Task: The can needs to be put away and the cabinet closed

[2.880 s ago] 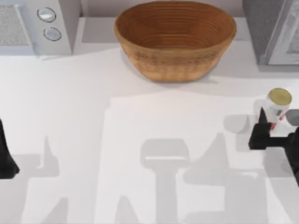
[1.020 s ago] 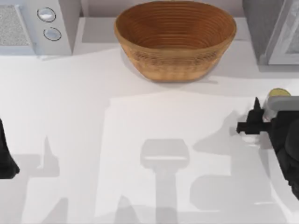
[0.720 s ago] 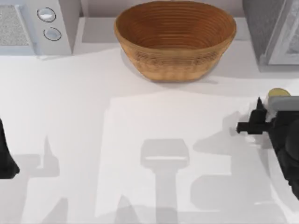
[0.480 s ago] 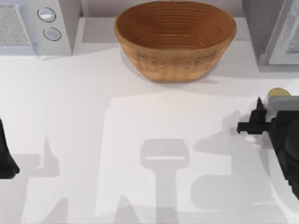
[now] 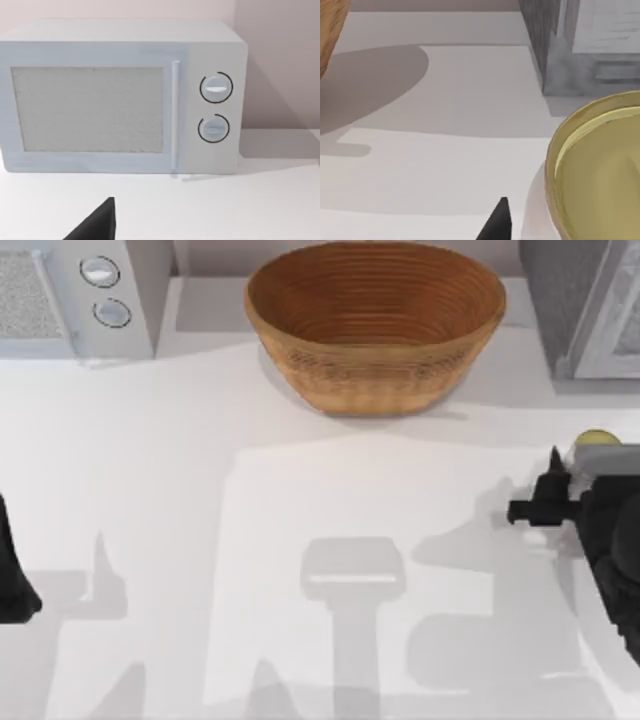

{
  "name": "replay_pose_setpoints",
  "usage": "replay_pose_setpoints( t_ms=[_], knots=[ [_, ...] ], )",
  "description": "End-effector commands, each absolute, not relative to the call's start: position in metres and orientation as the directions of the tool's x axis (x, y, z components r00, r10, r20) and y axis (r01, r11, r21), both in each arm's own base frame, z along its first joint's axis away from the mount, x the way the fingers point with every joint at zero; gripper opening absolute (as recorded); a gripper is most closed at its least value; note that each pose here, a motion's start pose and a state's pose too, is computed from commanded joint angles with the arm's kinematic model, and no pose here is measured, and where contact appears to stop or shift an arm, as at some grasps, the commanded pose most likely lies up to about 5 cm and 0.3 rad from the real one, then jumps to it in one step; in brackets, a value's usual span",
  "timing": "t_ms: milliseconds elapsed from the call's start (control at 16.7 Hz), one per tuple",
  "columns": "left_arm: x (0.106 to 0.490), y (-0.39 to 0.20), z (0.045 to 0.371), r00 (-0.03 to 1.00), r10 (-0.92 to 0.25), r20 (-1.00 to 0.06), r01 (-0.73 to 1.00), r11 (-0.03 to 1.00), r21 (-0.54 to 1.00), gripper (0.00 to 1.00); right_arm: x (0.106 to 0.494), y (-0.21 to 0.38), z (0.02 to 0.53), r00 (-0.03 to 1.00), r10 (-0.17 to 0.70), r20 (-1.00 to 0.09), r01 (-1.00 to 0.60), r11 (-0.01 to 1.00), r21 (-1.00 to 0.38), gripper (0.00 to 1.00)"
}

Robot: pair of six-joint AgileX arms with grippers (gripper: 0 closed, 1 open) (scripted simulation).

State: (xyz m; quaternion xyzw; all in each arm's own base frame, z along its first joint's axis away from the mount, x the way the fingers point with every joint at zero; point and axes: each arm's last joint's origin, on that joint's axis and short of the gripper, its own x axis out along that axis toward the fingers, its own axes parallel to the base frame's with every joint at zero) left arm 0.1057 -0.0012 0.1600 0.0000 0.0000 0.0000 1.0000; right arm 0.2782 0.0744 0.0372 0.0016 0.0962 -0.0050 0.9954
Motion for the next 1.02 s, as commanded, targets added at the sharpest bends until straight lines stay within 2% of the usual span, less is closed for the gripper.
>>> replay_pose_setpoints(
  t_ms=[540,1020],
  knots=[
    [0.106,-0.001,0.160,1.000,0.000,0.000,0.000,1.000,0.000,1.00,0.291,0.078,0.095,0.981,-0.011,-0.194,0.011,1.000,0.000,0.00],
    [0.106,-0.001,0.160,1.000,0.000,0.000,0.000,1.000,0.000,1.00,0.287,0.076,0.152,0.979,-0.011,-0.204,0.011,1.000,-0.002,0.00]
  ],
)
